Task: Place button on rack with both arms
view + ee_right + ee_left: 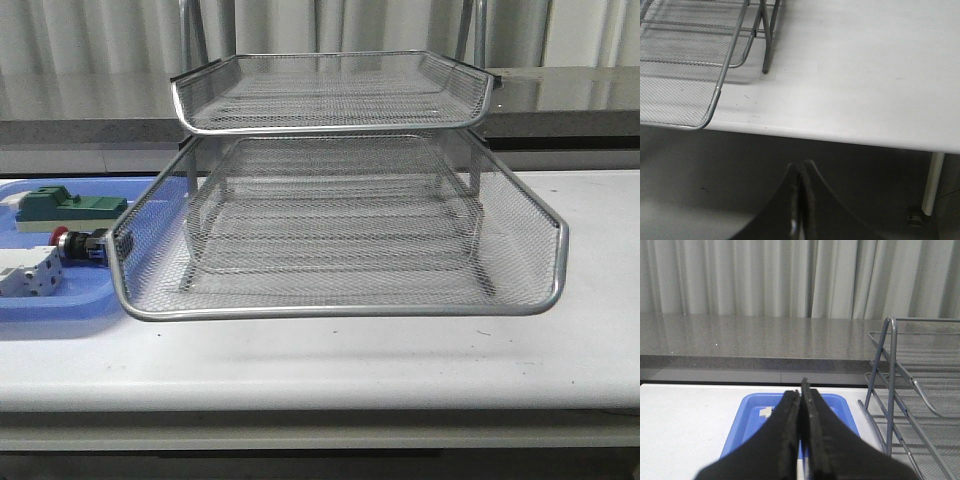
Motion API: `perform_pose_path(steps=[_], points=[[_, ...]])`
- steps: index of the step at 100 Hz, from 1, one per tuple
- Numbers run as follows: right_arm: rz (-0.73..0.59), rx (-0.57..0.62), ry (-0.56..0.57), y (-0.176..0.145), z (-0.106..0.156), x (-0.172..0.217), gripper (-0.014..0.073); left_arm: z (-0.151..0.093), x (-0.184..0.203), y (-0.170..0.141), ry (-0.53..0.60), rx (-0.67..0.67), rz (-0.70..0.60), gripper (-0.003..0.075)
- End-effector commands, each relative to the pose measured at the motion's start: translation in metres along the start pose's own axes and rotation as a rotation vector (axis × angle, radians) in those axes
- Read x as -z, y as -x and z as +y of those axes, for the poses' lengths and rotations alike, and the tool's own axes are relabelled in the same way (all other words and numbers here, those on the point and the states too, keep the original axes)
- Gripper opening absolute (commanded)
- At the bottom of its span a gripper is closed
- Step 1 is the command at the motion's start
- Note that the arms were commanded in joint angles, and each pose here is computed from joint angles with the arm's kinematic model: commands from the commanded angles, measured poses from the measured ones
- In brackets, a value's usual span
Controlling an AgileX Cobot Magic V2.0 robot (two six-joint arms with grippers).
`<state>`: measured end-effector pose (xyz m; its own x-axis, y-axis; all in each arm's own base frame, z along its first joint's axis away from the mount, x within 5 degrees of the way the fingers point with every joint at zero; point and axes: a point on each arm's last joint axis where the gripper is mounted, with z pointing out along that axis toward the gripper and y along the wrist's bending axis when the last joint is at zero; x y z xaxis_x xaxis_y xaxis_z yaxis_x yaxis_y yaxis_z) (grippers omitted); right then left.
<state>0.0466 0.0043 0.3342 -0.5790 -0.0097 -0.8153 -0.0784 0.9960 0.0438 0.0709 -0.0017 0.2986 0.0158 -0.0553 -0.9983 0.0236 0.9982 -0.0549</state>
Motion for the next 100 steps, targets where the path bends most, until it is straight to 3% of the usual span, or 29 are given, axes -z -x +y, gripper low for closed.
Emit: perform_pose_path(steps=[1, 23, 43, 75, 93, 100], points=[[-0.084, 0.009, -0.003, 0.012, 0.000, 0.006, -0.0070, -0.002, -0.018, 0.032, 0.001, 0.019, 0.033, -0.0020], [-0.084, 0.009, -0.003, 0.012, 0.000, 0.006, -0.0070, -0.004, -0.075, 0.076, 0.007, 0.013, 0.277, -0.0020], [-0.084, 0.009, -0.003, 0.012, 0.000, 0.006, -0.0070, -0.005, -0.142, 0.091, -0.008, -0.072, 0.490, -0.0020], [-0.084, 0.009, -0.003, 0.012, 0.000, 0.006, -0.0070, -0.003, -0.255, 0.065, -0.048, -0.164, 0.753, -0.0020], [-0.084, 0.009, -0.003, 0.012, 0.000, 0.006, -0.0070, -0.002, -0.298, 0.046, -0.062, -0.169, 0.876, -0.0013], [-0.084, 0.009, -0.003, 0.012, 0.000, 0.006, -0.0070, -0.004, -0.307, 0.038, -0.085, -0.197, 0.918, 0.0027]])
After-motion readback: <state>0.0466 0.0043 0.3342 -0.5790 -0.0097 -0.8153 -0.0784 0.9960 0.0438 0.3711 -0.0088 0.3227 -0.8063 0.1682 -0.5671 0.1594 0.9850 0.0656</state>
